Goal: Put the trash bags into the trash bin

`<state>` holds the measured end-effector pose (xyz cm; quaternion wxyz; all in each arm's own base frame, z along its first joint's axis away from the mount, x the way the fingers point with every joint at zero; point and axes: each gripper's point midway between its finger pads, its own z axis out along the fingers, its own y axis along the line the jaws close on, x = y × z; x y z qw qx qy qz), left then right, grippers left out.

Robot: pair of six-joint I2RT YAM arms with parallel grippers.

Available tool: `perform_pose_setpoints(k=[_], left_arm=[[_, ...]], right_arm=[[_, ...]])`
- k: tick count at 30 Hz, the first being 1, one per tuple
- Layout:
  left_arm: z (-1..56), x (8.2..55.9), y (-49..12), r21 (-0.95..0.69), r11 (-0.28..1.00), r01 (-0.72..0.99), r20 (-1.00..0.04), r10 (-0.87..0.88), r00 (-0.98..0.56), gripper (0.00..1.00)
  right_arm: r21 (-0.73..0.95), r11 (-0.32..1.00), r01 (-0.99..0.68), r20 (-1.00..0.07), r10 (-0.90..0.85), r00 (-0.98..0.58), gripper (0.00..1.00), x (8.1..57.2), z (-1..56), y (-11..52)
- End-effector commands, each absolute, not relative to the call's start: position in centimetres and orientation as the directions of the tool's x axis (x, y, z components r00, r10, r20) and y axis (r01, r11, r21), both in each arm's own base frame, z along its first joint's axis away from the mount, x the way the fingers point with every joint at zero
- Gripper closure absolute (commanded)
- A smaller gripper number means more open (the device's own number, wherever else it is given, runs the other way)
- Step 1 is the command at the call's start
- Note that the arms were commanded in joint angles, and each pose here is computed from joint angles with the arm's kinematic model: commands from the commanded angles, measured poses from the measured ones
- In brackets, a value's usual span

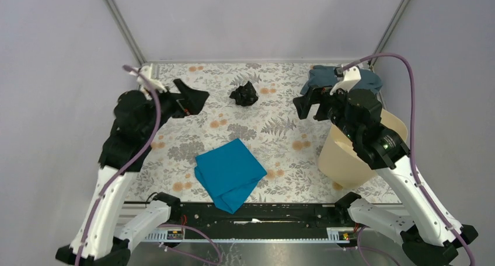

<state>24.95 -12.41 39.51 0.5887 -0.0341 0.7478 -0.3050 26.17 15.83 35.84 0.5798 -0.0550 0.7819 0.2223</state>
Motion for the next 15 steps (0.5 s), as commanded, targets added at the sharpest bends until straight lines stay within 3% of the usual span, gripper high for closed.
perform_pose_setpoints(k=[1,8,15], left_arm=[[39.5,27.1,-15.9,-0.562,0.718,0.411,-0.822,-0.429,-0.374,0.01],[35.4,32.5,-18.8,-0.627,0.684,0.372,-0.760,-0.433,-0.485,0.01],[30.2,36.9,-20.0,-0.724,0.639,0.260,-0.655,-0.517,-0.551,0.01]], right_arm=[[0.286,0.888,-0.359,-0.940,0.187,-0.286,0.00,27.1,38.2,16.6],[0.292,0.878,-0.379,-0.941,0.193,-0.277,0.00,29.6,38.3,18.7],[0.223,0.933,-0.281,-0.968,0.179,-0.176,0.00,34.7,37.3,18.8]])
